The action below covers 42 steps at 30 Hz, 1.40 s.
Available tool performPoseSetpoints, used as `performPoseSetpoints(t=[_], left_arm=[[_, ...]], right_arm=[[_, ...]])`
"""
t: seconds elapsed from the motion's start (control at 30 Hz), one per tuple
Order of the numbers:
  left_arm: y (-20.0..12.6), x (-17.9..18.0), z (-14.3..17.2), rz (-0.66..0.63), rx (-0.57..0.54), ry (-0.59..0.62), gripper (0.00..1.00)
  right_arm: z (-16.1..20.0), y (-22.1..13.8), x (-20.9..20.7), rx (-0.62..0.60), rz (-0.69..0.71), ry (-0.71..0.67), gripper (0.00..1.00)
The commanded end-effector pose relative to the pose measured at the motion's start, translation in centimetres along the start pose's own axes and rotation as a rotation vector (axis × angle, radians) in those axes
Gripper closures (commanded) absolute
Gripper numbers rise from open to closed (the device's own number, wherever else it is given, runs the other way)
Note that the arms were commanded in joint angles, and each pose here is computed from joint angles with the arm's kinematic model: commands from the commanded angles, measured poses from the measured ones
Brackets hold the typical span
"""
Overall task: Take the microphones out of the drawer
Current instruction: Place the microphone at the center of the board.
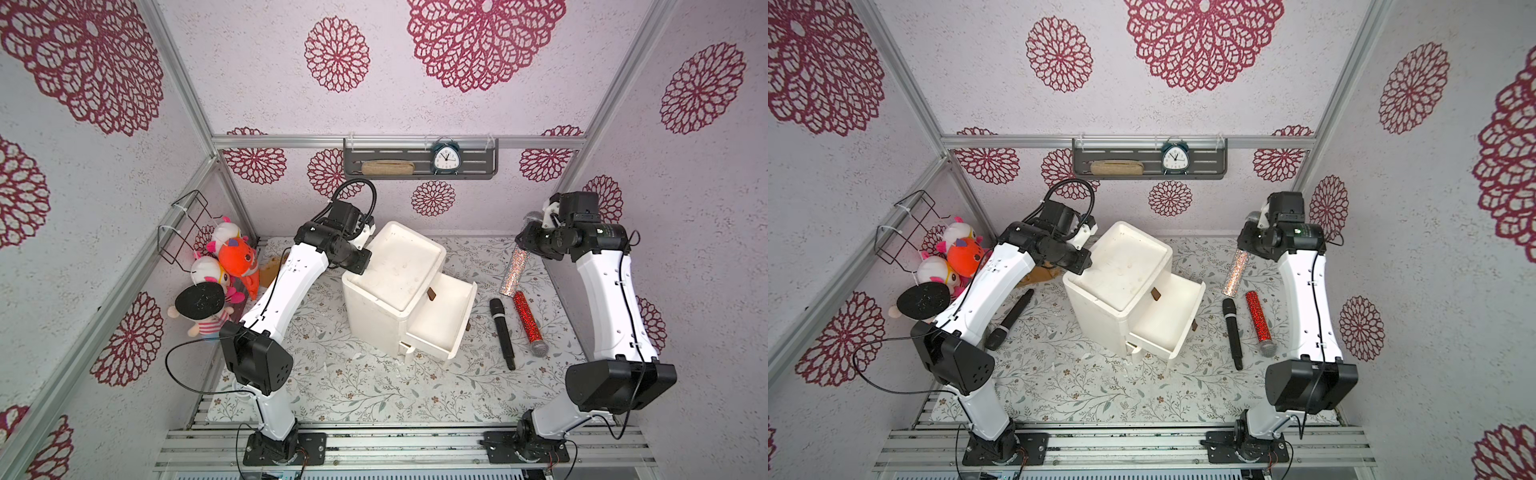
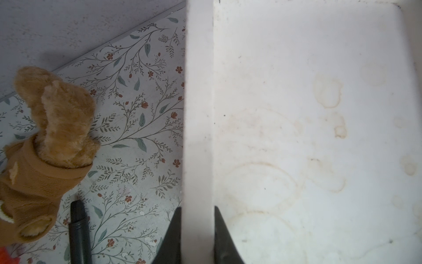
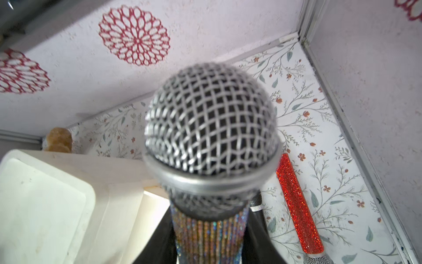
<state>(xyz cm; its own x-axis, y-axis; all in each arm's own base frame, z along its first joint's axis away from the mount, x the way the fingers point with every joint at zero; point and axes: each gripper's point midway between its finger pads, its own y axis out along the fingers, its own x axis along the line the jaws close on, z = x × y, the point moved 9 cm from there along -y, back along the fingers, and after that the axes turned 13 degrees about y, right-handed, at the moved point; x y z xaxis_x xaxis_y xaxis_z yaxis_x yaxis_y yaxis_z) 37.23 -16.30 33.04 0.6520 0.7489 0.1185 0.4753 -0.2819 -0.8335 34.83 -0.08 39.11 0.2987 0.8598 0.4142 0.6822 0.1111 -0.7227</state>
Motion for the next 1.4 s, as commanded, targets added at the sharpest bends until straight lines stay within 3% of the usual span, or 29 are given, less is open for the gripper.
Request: performPoseSetpoints(t=[0.0, 0.23, 0.77, 1.37], left_arm=[[0.1, 0.1, 0.3, 0.004, 0.026, 0.010, 1.00], [-0.1, 0.1, 0.4, 0.000, 0.025, 0.012, 1.00], [0.2, 0.1, 0.5, 0.005, 0.032, 0.008, 1.00], [0.5, 0.1, 0.6, 0.004, 0.038, 0.010, 1.00]], right_arm=[[1.0, -0.4, -0.1, 0.016, -0.028, -0.109, 1.00], [3.1, -0.1, -2.4, -0.108, 0.048, -0.210, 1.00], [5.2, 6.3, -6.0, 0.077, 0.235, -0.425, 1.00], [8.9, 13.6, -10.0, 0.280, 0.307, -0.425, 1.00]])
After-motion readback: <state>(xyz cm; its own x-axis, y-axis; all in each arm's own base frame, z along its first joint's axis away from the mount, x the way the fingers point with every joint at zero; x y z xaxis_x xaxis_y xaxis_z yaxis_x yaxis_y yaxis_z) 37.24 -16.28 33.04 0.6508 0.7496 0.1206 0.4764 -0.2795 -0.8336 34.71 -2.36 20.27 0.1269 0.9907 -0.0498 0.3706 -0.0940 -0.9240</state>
